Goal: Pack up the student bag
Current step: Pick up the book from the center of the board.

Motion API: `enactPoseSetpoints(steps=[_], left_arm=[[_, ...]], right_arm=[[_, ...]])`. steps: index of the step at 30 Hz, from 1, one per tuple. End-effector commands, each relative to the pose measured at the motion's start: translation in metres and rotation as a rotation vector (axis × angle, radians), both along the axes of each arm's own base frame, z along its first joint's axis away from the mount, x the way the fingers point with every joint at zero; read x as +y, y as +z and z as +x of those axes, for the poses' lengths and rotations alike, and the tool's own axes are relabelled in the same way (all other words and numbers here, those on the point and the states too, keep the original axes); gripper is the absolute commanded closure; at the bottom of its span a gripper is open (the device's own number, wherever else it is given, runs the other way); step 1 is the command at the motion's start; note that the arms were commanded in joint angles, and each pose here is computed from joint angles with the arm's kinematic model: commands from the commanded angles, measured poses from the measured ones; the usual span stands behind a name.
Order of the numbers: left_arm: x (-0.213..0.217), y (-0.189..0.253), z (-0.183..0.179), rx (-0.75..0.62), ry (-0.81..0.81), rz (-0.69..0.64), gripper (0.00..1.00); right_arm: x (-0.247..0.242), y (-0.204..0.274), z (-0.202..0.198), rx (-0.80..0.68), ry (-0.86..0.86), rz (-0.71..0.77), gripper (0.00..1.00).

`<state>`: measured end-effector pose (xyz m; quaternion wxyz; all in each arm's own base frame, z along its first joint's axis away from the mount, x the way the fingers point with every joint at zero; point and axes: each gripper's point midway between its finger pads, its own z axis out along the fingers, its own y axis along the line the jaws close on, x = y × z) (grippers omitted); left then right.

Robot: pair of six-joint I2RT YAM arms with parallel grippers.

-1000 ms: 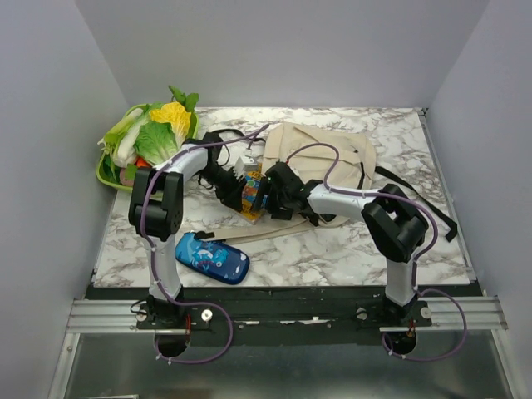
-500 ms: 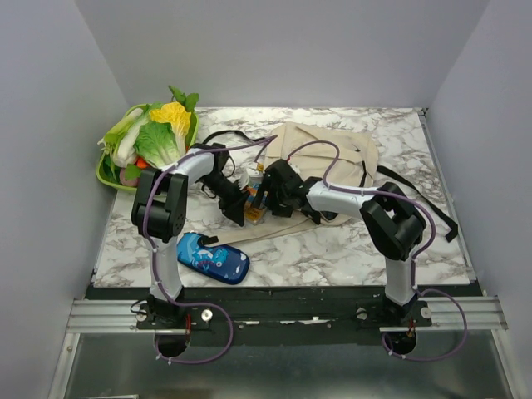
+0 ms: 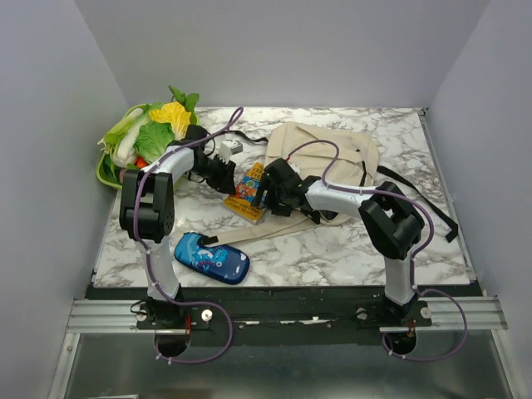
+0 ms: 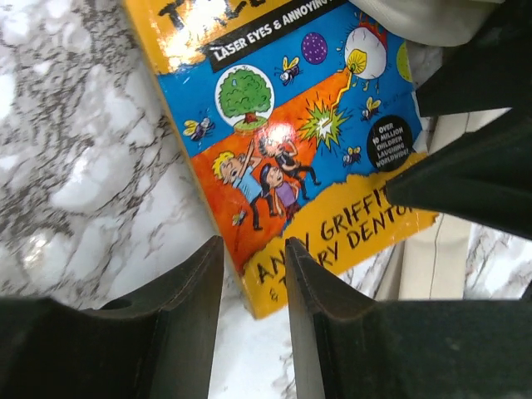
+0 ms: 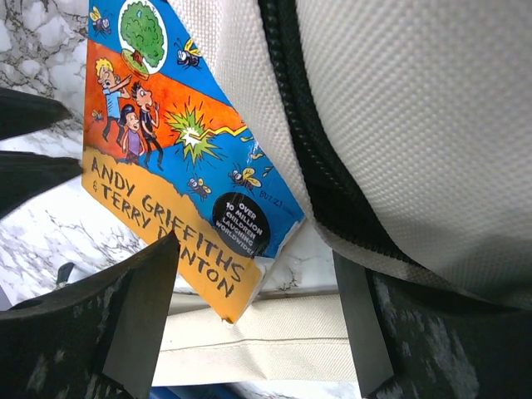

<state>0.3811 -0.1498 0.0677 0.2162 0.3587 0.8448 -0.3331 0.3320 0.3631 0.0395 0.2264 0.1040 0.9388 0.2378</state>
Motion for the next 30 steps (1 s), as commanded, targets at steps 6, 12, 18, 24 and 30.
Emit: enactPoseSetpoints(steps=[6, 12, 18, 24, 30], left_arm=[[-0.03, -0.015, 0.001, -0.021, 0.042, -0.016, 0.57], [-0.032, -0.011, -0.03, 0.023, -0.016, -0.05, 0.58], [-0.029, -0.019, -0.046, 0.028, -0.037, -0.033, 0.58], [-0.029, -0.023, -0.046, 0.027, -0.031, -0.029, 0.58], [-0.028, -0.023, -0.044, 0.012, -0.037, -0.014, 0.58]], right_arm=[[0.01, 0.009, 0.026, -0.033, -0.049, 0.025, 0.18], [0.025, 0.028, 0.024, -0.061, -0.004, 0.102, 0.18], [0.034, 0.066, 0.025, -0.133, 0.018, 0.188, 0.19], [0.041, 0.094, 0.022, -0.201, 0.049, 0.232, 0.19], [0.045, 0.065, 0.013, -0.127, 0.077, 0.215, 0.23]])
